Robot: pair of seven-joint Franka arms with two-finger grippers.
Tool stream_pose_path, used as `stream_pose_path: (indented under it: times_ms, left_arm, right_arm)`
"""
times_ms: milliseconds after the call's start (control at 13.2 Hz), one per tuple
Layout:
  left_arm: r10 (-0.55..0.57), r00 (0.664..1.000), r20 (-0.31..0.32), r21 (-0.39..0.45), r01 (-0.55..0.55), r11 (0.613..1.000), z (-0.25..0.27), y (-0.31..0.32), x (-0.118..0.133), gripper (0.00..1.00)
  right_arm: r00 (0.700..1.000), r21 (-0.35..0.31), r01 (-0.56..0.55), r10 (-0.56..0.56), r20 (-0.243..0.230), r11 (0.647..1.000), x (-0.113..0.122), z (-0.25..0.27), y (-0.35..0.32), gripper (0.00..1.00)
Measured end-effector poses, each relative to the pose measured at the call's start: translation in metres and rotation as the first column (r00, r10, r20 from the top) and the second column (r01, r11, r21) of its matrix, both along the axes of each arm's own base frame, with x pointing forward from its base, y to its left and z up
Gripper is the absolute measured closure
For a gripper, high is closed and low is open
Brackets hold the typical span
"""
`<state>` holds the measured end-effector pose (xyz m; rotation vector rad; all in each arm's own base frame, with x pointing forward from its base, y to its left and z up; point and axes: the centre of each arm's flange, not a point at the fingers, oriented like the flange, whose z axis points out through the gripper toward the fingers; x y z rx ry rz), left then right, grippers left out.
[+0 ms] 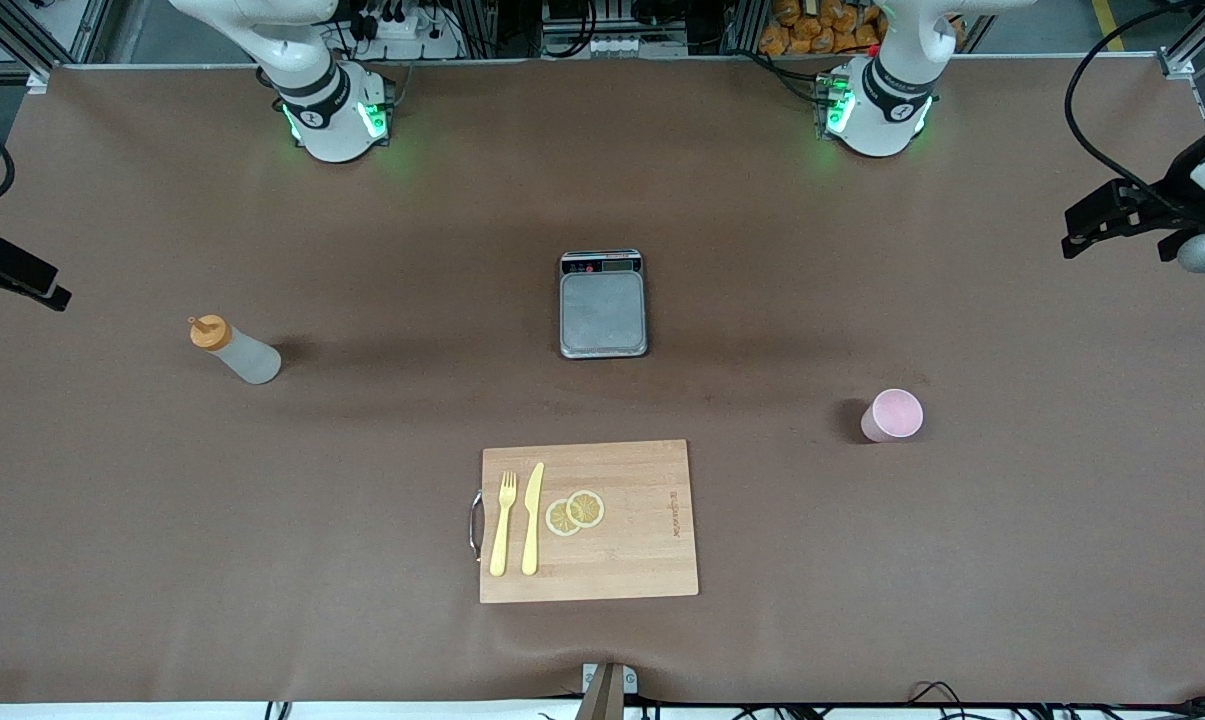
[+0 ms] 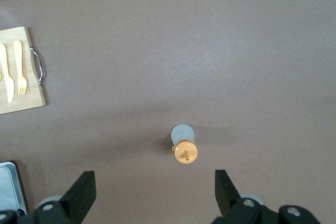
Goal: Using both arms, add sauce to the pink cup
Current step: 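Move the left gripper toward the pink cup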
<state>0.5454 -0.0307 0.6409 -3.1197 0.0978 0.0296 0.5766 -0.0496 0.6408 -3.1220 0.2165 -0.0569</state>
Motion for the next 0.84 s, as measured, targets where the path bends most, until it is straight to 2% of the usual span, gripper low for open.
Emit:
stream_pose_path:
  times_ms: [532,836]
  left_arm:
    - [0.007,1.000,0.002,-0.001,-0.007,1.000,0.001,0.004,0.003,0.00]
    - [0.016,0.997,-0.070,-0.049,-0.019,0.999,-0.075,0.001,0.030,0.00]
  right_arm:
    - [1.000,0.000,0.001,-0.001,-0.002,1.000,0.000,-0.001,-0.001,0.00]
    - [1.000,-0.002,0.014,-0.014,-0.003,1.000,0.000,-0.001,-0.008,0.00]
